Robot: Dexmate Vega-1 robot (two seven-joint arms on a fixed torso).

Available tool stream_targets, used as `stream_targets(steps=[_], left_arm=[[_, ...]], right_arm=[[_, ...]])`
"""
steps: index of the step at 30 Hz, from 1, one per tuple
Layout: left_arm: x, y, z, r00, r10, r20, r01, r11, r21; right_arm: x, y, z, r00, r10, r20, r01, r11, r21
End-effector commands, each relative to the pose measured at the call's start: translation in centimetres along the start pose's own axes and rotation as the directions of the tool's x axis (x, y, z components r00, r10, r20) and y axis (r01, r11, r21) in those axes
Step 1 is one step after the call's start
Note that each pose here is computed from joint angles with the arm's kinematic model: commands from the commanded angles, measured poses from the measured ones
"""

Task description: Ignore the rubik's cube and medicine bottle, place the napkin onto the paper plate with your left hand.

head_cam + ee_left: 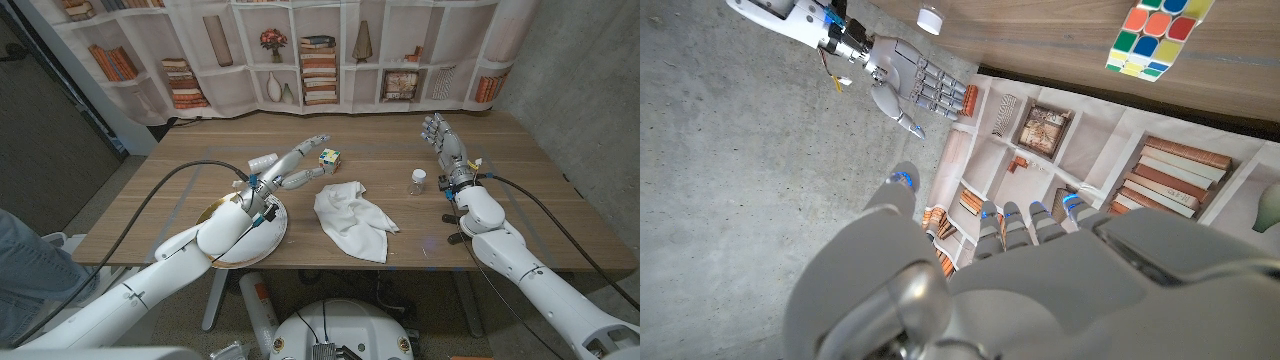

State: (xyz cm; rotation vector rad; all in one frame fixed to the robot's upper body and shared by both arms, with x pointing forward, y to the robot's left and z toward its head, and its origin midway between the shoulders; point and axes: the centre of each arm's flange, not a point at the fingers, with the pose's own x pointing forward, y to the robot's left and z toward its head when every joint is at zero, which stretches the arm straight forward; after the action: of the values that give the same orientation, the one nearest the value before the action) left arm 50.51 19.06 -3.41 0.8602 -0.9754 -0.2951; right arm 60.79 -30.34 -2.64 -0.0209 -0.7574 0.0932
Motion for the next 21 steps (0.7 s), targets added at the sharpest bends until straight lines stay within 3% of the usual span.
stream_targets(steps=[1,21], left_arm=[[0.1,-0.4,0.2,1.000,-0.030,-0.009,0.030,0.999,0.035],[0.9,-2.0,1.2,0.995,-0.093,-0.031,0.097,0.979,0.178]], right_arm=[[-0.1,0.1,0.0,1.000,0.006,-0.006,-0.006,1.000,-0.002],[0.1,0.1,-0.3,1.000,0.007,-0.007,-0.007,1.000,0.008]])
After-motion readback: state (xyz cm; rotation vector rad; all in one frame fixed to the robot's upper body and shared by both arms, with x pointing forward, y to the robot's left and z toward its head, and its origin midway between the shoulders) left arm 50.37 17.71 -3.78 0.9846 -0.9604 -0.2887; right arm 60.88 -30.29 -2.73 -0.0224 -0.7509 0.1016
